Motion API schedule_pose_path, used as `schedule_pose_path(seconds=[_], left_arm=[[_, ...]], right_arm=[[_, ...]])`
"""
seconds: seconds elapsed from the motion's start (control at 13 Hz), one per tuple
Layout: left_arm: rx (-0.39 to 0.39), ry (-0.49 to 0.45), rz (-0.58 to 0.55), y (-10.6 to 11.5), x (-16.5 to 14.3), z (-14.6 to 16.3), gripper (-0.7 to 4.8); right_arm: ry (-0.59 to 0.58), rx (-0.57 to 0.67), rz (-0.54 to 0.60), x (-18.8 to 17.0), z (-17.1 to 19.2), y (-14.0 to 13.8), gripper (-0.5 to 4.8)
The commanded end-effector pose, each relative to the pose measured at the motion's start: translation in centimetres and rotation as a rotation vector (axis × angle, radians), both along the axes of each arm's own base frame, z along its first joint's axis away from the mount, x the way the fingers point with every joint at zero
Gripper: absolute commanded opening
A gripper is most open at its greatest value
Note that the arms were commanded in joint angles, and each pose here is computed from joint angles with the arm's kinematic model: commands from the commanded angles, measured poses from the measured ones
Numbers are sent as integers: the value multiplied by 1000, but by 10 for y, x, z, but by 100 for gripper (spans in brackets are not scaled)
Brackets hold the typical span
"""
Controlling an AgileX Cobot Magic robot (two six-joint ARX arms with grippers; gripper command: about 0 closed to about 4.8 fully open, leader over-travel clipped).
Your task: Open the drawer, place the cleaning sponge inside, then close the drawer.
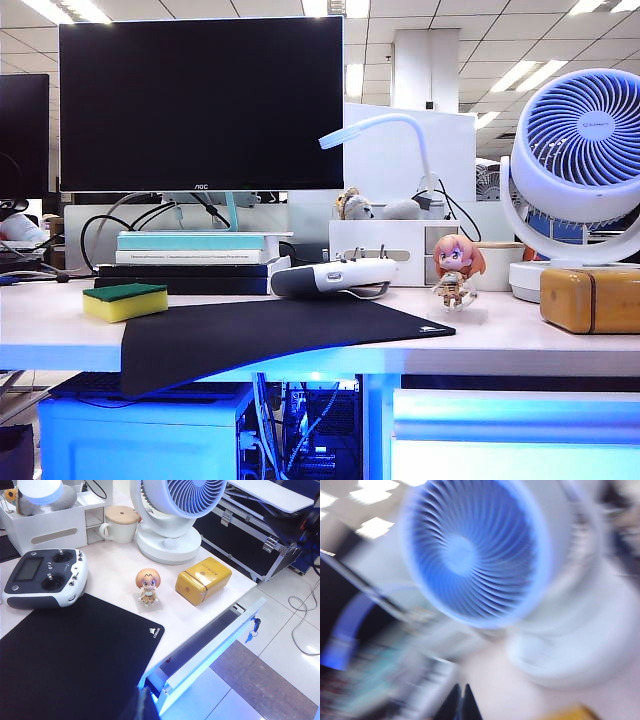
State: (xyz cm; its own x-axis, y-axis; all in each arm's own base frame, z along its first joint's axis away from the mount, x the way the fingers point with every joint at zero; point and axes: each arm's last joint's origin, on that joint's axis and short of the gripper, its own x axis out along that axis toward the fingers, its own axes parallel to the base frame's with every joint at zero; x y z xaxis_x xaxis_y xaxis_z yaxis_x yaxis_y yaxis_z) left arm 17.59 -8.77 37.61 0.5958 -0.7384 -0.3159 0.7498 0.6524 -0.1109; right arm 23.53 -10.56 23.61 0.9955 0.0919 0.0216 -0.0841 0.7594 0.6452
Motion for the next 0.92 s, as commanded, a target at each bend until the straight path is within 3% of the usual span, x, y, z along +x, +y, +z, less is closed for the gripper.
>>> schedule_pose_path(seconds=[0.08,0.15,0.23,0.46,0.54,0.92], left_arm=[[-9,-20,-3,0,-1,4,-6],[-10,-20,-4,0,-1,3,-6],[-10,-20,-4,0,-1,4,-6],[-12,-25,-5,0,0,4,-6],[-17,-35,-6,0,0,5,-6],[-35,-17,-72,-1,-2,4,-6]], right_arm=[[201,-182,-10,-4,5,15,-6],[276,-218,31,-4,8,20,-6],[466,-257,95,-3,9,35,-6],[652,-374,140,-5,-6,51,-6],[769,-380,203,1,-25,58,-6],[933,-451,291,30,-79,78,-6]])
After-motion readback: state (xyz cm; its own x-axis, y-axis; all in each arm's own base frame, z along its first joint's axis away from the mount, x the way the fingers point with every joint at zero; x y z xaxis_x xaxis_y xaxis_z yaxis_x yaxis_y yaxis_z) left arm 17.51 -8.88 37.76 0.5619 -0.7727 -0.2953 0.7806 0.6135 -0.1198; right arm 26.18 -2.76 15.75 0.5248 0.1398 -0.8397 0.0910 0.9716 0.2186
